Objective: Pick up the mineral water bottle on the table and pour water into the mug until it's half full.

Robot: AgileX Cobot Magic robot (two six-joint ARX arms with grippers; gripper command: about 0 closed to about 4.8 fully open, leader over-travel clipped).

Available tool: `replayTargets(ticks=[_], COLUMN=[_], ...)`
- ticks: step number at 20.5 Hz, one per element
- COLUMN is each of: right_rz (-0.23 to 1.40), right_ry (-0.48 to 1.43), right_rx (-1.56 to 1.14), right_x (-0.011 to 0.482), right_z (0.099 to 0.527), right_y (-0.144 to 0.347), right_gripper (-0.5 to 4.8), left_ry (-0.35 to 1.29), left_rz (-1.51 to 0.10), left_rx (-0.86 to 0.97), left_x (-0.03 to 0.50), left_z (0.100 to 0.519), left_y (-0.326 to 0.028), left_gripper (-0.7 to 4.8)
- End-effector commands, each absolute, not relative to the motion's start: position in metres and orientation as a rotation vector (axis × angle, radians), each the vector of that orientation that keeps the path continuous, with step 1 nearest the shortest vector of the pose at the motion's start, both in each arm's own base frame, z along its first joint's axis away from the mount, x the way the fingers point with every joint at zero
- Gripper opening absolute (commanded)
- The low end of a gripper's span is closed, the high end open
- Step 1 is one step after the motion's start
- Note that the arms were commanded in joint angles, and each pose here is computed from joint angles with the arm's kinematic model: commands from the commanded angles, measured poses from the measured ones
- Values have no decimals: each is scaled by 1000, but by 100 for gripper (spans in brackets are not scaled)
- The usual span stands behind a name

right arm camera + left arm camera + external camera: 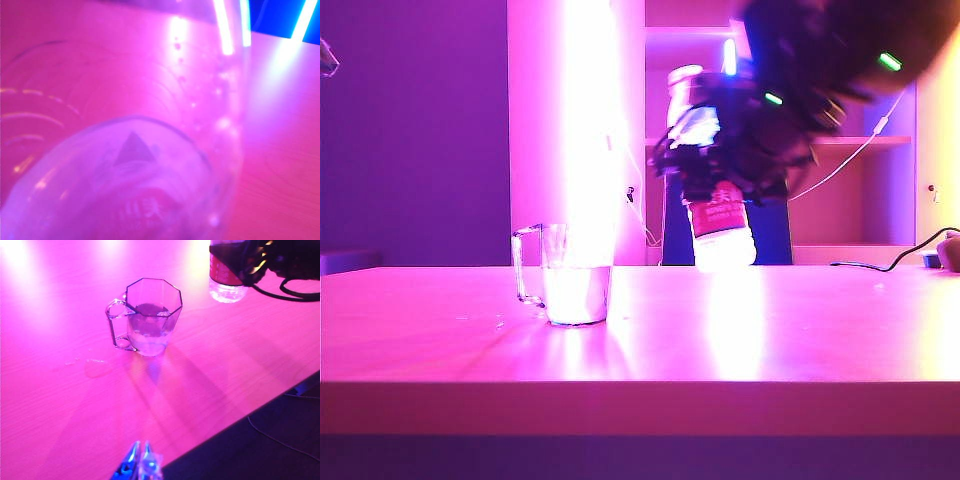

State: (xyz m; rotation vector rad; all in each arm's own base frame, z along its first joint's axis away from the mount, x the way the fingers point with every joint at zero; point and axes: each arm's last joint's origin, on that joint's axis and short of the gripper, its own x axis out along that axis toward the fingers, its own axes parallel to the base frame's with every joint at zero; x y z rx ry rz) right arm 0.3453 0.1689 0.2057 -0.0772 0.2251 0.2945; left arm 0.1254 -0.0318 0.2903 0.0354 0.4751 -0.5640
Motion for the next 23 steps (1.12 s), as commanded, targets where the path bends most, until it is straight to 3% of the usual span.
replayTargets(ticks=[1,14,17,19,22,23], right_rz=[316,354,351,344,337,338], right_ry=[100,145,168,182,192,190], right_rx=[-1,-41,-52,-56,-59,-59], right_x=[340,347,343,339,335,333], right_z=[205,145,138,134,132,133], right_y=[158,154,152,150,148,148], right_gripper=[241,246,296,409,431,464], left_ry=[448,394,393,390,375,366], left_rz=[-564,-609,-609,-608,-608,-608], left_rx=[39,35,35,36,38,39], left_x=[126,127,127,127,128,128], left_z=[294,298,298,299,300,301], left_y=[-32,-33,-33,-33,-33,-34], left_gripper=[-5,-5,-5,-5,-5,-5])
